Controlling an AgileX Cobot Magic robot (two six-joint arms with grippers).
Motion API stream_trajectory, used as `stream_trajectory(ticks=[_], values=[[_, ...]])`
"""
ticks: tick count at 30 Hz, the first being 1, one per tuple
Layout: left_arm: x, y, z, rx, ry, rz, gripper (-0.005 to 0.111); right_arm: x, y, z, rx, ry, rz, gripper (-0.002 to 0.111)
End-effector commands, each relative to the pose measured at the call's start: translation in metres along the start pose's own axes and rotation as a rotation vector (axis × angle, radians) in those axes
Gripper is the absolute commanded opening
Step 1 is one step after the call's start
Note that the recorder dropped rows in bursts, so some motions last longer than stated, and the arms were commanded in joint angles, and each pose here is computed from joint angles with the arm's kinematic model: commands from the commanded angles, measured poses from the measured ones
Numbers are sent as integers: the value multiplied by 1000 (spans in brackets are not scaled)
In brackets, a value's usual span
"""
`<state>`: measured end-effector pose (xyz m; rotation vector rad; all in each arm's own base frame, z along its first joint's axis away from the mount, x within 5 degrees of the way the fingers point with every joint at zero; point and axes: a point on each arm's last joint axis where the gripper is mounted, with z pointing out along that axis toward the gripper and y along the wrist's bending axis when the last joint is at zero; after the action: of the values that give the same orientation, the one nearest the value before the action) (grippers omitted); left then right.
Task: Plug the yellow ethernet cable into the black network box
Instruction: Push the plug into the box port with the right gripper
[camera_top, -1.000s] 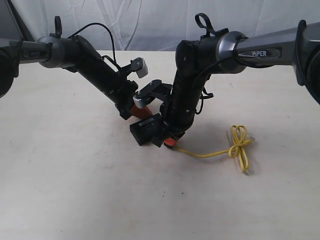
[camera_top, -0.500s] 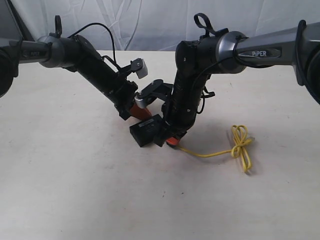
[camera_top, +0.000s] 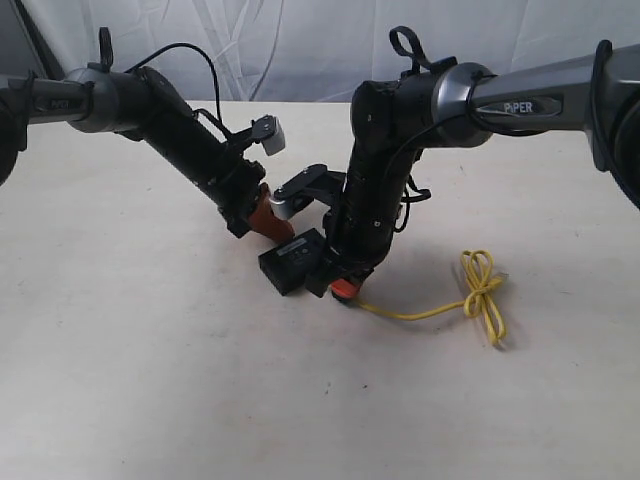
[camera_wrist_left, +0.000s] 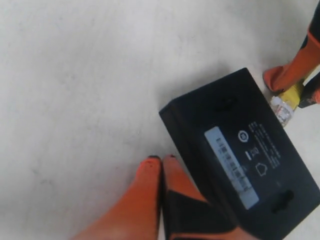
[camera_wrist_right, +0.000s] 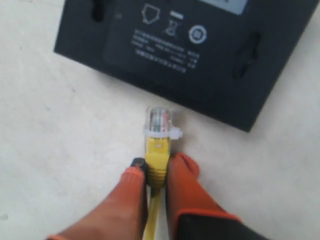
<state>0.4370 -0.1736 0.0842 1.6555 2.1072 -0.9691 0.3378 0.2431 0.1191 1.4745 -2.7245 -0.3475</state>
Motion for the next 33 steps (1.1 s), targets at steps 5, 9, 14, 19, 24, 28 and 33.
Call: stream_trajectory(ticks=[5, 9, 14, 19, 24, 28, 33], values=[[23, 3, 6, 13, 156, 17, 0, -3, 1, -1, -26, -41, 78, -1], [23, 3, 7, 15, 154, 15, 0, -4, 0, -1, -16, -58, 85, -1], [21, 3, 7, 17, 137, 7, 0, -7, -1, -1, -4, -87, 89, -1], [21, 1, 7, 37, 132, 5, 0, -9, -3, -1, 15, -109, 87, -1], [17, 0, 7, 42, 89, -2, 0, -8, -3, -1, 14, -105, 86, -1], [16, -1, 7, 59, 80, 10, 0, -11, -4, -4, 28, -117, 78, -1], [16, -1, 7, 57, 81, 11, 0, -22, -8, -8, 13, -88, 85, -1]])
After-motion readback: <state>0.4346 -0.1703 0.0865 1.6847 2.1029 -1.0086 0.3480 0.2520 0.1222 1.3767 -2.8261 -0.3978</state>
